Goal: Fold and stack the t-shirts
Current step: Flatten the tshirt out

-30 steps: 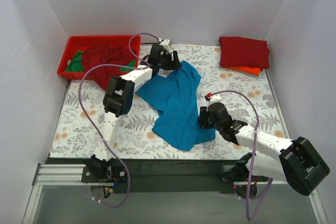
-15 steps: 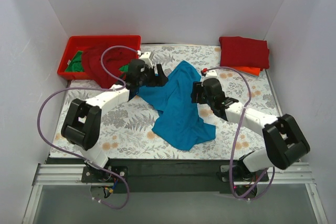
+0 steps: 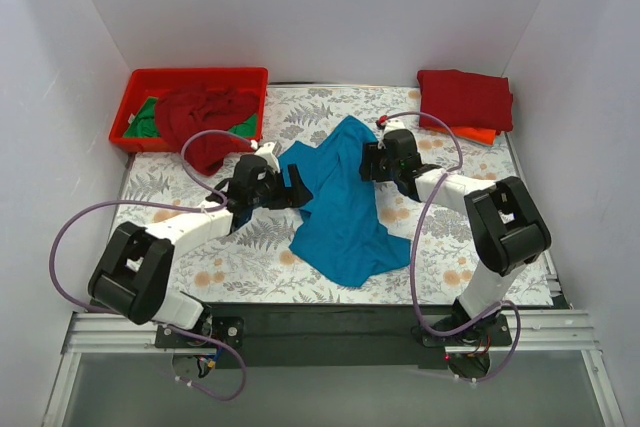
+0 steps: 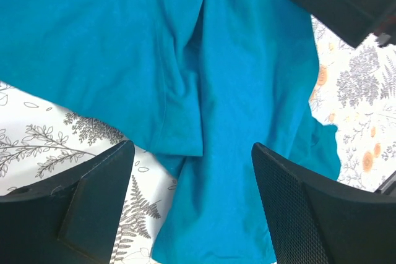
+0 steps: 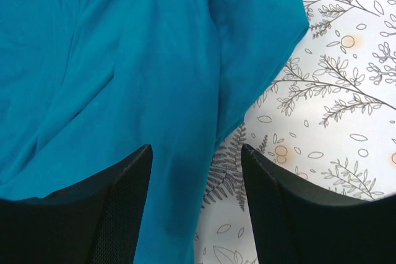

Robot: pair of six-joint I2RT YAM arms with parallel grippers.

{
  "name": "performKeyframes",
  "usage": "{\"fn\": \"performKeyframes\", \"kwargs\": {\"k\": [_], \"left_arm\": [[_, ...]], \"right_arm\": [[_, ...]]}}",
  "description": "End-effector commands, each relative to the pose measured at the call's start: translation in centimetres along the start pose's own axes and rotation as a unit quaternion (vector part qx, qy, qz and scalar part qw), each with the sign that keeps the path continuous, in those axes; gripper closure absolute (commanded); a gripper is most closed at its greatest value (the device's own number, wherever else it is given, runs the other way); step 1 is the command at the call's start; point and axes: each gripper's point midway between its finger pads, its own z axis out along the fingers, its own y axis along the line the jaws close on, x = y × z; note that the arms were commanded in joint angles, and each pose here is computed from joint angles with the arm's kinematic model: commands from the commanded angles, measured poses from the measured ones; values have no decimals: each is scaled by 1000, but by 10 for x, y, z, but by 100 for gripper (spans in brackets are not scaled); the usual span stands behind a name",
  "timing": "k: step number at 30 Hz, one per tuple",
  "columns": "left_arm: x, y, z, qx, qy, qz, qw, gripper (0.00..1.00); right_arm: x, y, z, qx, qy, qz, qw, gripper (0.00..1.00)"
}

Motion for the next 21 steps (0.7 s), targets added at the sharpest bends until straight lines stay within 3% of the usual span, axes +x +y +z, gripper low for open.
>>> {"fn": "performKeyframes", "kwargs": {"k": [1,12,14,16,17,18,19,20,21], "left_arm": [[-1,-8,1,21,-4,-5,1000,24],[21,-2,33,38,42,-28,998,25],[25,-3,37,45,47,-33,997,32],[24,-8,41,62,45,-33,997,43],[20,-10,42,67,38,-33,996,54],[19,-10,44,68,38,-35,996,62],[17,-10,46,69,37,-35,996,70],[12,-8,50,67,34,-35,997,86],[10,-6,51,65,32,-37,997,93]], "right_arm": [[-31,8,9,-19,-37,-9,999,34],[-23,0,31,-26,-15,-19,999,55],[-21,-3,32,-24,-12,-19,999,59],[-21,-4,31,-23,-12,-22,999,73],[-21,-5,30,-23,-12,-23,999,81],[-18,-5,28,-23,-10,-22,999,97],[-20,-5,24,-24,-15,-23,999,99],[-21,-4,21,-24,-16,-23,999,99],[-19,-5,18,-24,-15,-23,999,99]]}}
